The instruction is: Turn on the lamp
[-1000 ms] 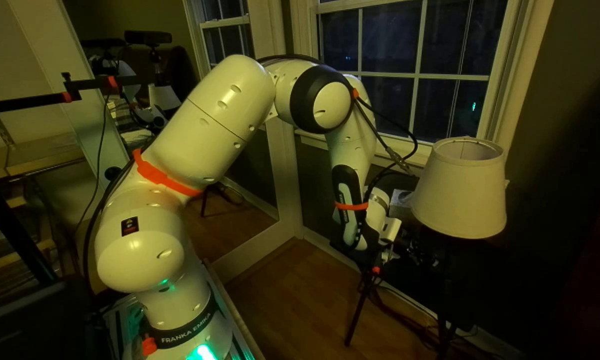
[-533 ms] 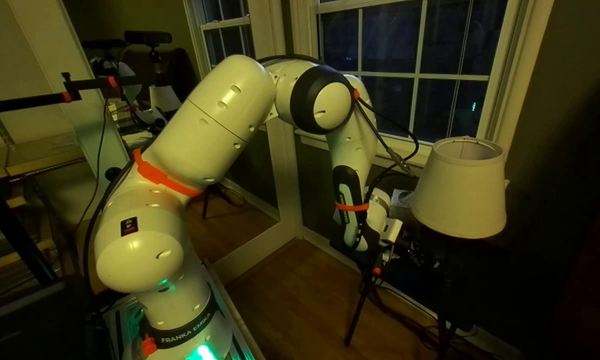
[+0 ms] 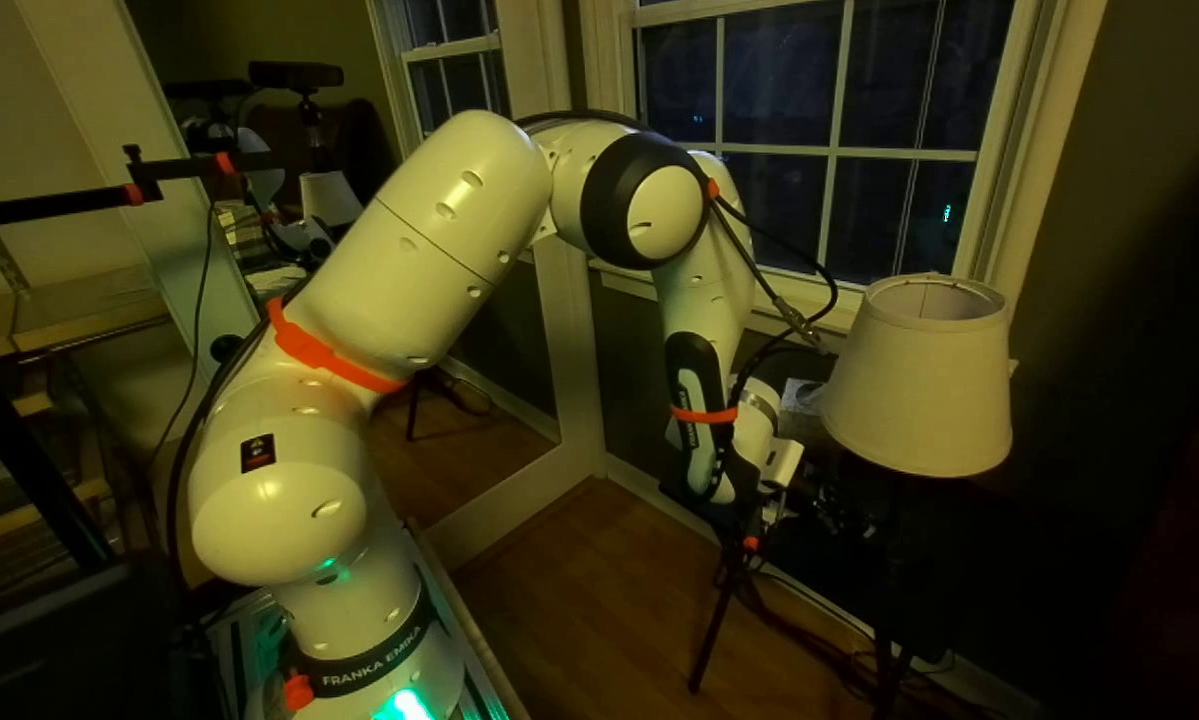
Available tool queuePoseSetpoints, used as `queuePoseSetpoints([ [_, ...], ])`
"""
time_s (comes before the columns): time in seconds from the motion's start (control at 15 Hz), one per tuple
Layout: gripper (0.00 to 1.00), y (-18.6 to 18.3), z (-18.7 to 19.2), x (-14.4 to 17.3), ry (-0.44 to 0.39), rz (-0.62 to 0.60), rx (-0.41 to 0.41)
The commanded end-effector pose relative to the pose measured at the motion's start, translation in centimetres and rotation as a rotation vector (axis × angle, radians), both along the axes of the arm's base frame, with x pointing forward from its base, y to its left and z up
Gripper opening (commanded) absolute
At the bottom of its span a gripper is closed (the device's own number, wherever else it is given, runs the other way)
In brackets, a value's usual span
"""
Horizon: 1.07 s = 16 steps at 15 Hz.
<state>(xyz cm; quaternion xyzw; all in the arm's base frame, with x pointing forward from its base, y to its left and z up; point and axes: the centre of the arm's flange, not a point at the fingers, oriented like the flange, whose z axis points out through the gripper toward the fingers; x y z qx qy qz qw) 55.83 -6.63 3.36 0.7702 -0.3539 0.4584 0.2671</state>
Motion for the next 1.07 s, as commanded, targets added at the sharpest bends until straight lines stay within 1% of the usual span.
queuePoseSetpoints([
  [0.0,0.0,-0.41,-0.37,0.08,-0.004,0.012,0.024],
  [0.47,0.0,-0.47,-0.21,0.35,-0.015,0.026,0.011],
  [1.0,0.0,-0.68,-0.77,0.32,-0.002,0.022,0.014],
])
